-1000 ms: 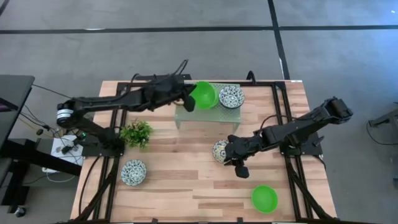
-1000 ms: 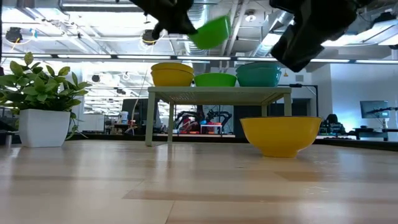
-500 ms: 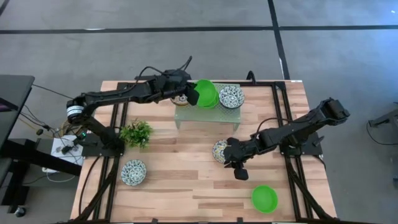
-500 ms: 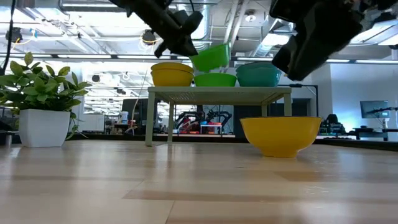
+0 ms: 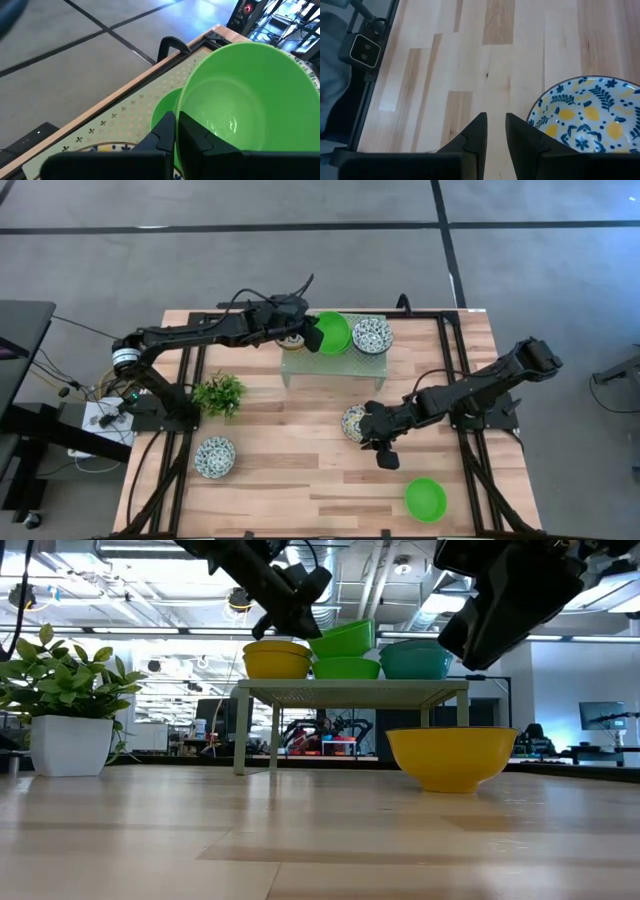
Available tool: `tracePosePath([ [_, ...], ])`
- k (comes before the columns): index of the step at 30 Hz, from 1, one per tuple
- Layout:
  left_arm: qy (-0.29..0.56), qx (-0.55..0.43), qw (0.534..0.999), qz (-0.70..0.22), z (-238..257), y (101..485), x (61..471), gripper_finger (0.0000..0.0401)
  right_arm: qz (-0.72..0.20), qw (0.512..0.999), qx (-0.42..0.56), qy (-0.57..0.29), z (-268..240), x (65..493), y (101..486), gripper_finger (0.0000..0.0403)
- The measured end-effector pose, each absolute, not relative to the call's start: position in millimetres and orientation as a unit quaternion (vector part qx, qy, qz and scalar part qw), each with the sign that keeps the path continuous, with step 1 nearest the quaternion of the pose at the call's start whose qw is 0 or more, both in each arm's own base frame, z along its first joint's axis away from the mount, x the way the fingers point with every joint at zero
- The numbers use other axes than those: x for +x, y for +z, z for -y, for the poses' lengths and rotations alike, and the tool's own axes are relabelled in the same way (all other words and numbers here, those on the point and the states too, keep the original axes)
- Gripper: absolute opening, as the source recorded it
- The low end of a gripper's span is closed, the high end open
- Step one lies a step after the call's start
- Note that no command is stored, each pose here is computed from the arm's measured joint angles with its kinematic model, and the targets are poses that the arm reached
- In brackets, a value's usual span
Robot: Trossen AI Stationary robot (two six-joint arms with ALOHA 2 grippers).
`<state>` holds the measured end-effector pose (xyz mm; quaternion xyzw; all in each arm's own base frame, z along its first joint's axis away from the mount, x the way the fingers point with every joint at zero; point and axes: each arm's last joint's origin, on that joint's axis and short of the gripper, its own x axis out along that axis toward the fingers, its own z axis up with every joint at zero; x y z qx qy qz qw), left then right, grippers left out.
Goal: Pick & Place Mini bowls
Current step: Stack the left green bowl on the green bowl on the shelf
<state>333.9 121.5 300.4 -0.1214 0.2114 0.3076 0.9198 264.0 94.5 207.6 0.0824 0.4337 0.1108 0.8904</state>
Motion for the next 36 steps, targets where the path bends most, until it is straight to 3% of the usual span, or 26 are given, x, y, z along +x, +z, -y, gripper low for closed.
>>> tracePosePath([
  [6,0.309,-0.121,0.920,-0.210,-122,301,334,0.0015,-0.436,0.889,0.082,0.110,-94,264,207,0.0066],
  [18,0.309,-0.119,0.920,-0.209,-122,301,334,0.0072,-0.436,0.889,0.081,0.111,-94,264,207,0.0066],
  [29,0.307,-0.115,0.922,-0.207,-121,302,334,0.0076,-0.436,0.889,0.081,0.111,-94,264,207,0.0066],
  [36,0.223,-0.036,0.946,-0.232,-100,302,342,0.0076,-0.436,0.890,0.077,0.113,-94,264,207,0.0066],
])
